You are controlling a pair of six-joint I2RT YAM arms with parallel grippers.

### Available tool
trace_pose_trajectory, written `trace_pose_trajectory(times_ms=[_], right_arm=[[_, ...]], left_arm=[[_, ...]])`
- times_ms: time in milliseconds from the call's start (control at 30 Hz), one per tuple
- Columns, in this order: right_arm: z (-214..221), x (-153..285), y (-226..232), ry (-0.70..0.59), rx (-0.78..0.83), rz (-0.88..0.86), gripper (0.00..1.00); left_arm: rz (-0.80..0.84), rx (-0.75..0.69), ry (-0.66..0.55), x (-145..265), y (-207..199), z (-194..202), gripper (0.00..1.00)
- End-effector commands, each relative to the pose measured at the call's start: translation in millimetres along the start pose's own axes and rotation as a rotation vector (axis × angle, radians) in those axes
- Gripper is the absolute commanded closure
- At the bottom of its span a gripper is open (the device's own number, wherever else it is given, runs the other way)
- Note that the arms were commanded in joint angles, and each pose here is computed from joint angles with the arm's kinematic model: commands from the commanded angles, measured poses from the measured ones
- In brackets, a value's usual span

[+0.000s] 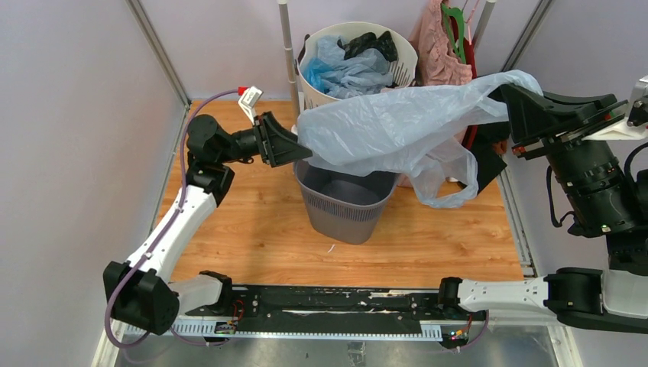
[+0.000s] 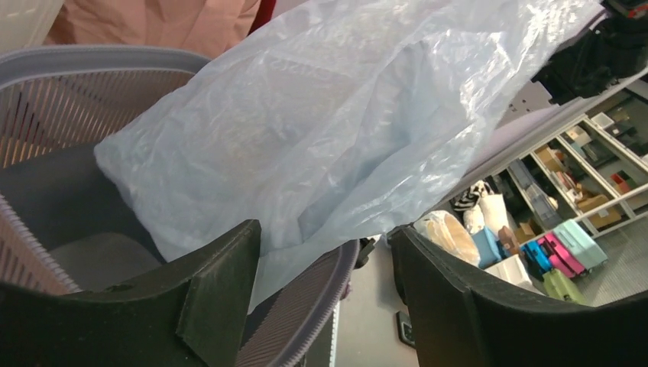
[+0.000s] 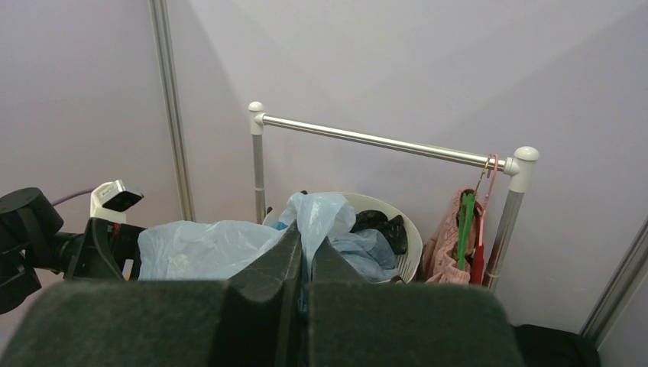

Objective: Put the trash bags into the trash bin

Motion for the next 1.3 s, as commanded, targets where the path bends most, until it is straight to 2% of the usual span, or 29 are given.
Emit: trace_pose_trajectory(times_ms=[0,167,233,267,333,433,833,867,933,1033,1267], right_arm=[[4.0,-1.3,6.5,0.018,-0.024,-0.026,1.00],[8.4,1.1,10.5,0.035,-0.034,-0.066,1.00],[8.7,1.1,12.2,0.040,-0.036,-0.081,1.00],[8.5,1.2,12.4,0.043,-0.036,-0.086,1.00],[7.4,2.3,11.5,0.045,-0.040,-0.091,1.00],[8.1,4.3,11.6,0.051,-0.051,-0.103,1.00],[7.8,10.9,7.7,0.057,-0.065,-0.121,1.00],[8.1,10.1,8.4,0.059,-0.063,-0.121,1.00],[8.7,8.6,10.1,0.063,-0.058,-0.123,1.00],[9.3,7.1,11.8,0.066,-0.053,-0.126,1.00],[11.9,0.6,20.4,0.074,-0.043,-0.141,1.00]], left_arm=[[0.054,-0.099,-0.009,5.7,-27.0,-6.5,0.28],[-0.018,-0.081,-0.034,15.8,-32.9,-11.1,0.30],[-0.115,-0.137,-0.028,20.8,-32.0,-11.8,0.30],[-0.205,-0.092,-0.013,24.6,-26.5,-6.3,0.30],[-0.333,-0.140,0.003,31.2,-23.6,-7.2,0.34],[-0.419,-0.152,0.020,36.2,-16.6,-4.6,0.41],[-0.507,-0.229,-0.050,49.2,-44.4,-12.2,0.44],[-0.503,-0.235,-0.058,49.9,-48.6,-13.2,0.47],[-0.488,-0.245,-0.074,50.4,-57.1,-16.2,0.59],[-0.445,-0.256,-0.092,48.9,-70.0,-22.0,0.69],[-0.299,-0.255,-0.152,38.2,-97.9,-44.5,0.72]])
Point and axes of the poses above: each gripper's point midway between its finger pads, its own x axis back along the fingers, its own y axis along the line the jaws close on, z = x × y, the point moved 9 cm from there along x, back along the fingers, and after that the axes turned 1 degree about x, right-handed, at the moved point
